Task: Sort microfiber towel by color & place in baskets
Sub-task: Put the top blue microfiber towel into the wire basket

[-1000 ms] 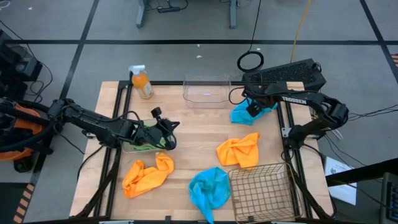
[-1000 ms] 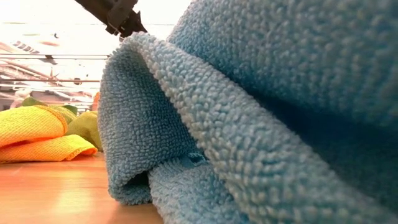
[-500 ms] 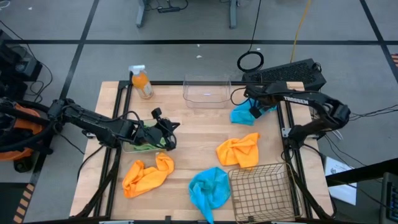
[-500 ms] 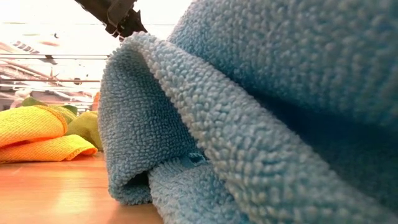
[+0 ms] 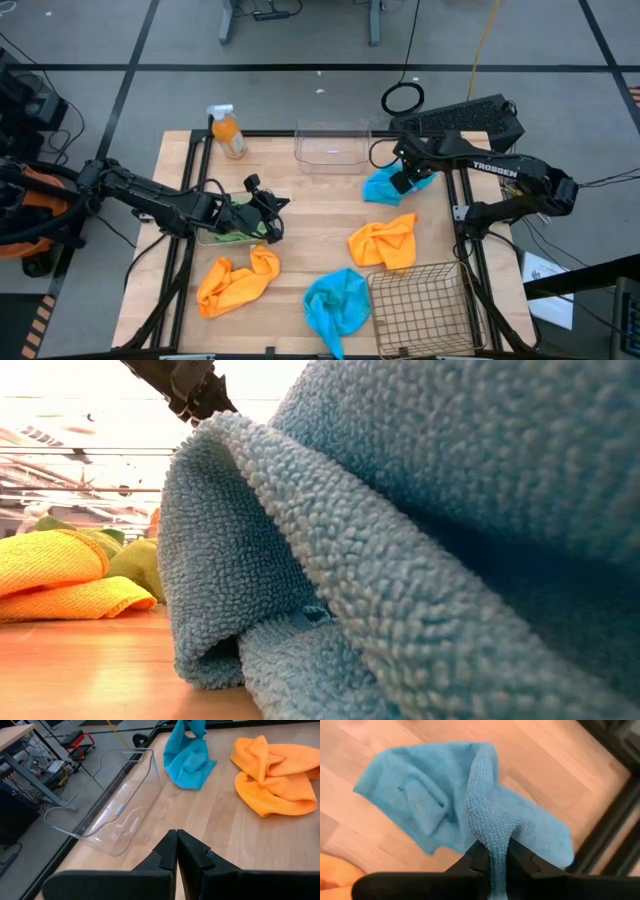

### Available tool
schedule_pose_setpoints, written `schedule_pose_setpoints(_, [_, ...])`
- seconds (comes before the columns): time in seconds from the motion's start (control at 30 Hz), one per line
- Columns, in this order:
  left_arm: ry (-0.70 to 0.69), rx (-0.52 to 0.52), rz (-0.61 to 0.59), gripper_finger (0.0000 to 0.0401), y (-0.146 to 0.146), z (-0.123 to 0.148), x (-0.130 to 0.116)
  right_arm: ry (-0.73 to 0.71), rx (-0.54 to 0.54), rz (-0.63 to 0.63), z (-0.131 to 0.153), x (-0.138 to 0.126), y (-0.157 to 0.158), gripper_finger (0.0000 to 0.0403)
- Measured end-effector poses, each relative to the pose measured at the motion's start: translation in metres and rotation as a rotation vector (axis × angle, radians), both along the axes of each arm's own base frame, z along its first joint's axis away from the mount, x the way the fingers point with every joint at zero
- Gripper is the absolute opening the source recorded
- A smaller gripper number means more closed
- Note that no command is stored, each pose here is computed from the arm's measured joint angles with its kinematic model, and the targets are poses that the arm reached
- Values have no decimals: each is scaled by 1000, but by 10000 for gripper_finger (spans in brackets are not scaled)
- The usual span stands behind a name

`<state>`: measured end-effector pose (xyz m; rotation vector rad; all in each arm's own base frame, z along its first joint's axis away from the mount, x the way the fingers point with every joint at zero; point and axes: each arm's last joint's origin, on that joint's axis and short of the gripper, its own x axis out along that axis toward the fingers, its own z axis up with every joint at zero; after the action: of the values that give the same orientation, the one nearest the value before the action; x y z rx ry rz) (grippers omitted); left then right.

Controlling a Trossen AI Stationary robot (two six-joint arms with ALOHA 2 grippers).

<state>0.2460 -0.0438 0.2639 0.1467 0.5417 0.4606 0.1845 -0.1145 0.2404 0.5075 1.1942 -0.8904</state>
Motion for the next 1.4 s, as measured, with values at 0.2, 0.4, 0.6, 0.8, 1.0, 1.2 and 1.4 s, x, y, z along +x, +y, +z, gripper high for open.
schedule_pose_setpoints(0.2, [0,0,0,13,0,0,0,-59,-18,14,-2,13,5,51])
schedule_pose_setpoints(0.4, [0,0,0,13,0,0,0,-98,-27,40,-1,22,17,99])
schedule_pose_setpoints(0.6, [0,0,0,13,0,0,0,-115,-56,85,0,31,32,145])
schedule_pose_setpoints(0.8, [0,0,-6,13,-2,0,0,145,-123,92,-4,11,37,167])
schedule_pose_setpoints(1.0, [0,0,-8,13,-2,0,0,183,-70,98,-8,8,49,187])
schedule_pose_setpoints(1.2, [-1,-2,-10,13,-3,0,0,236,-71,242,-36,4,62,226])
schedule_pose_setpoints(1.4, [-1,-1,-21,13,-5,0,-1,273,-72,270,-58,-4,65,236])
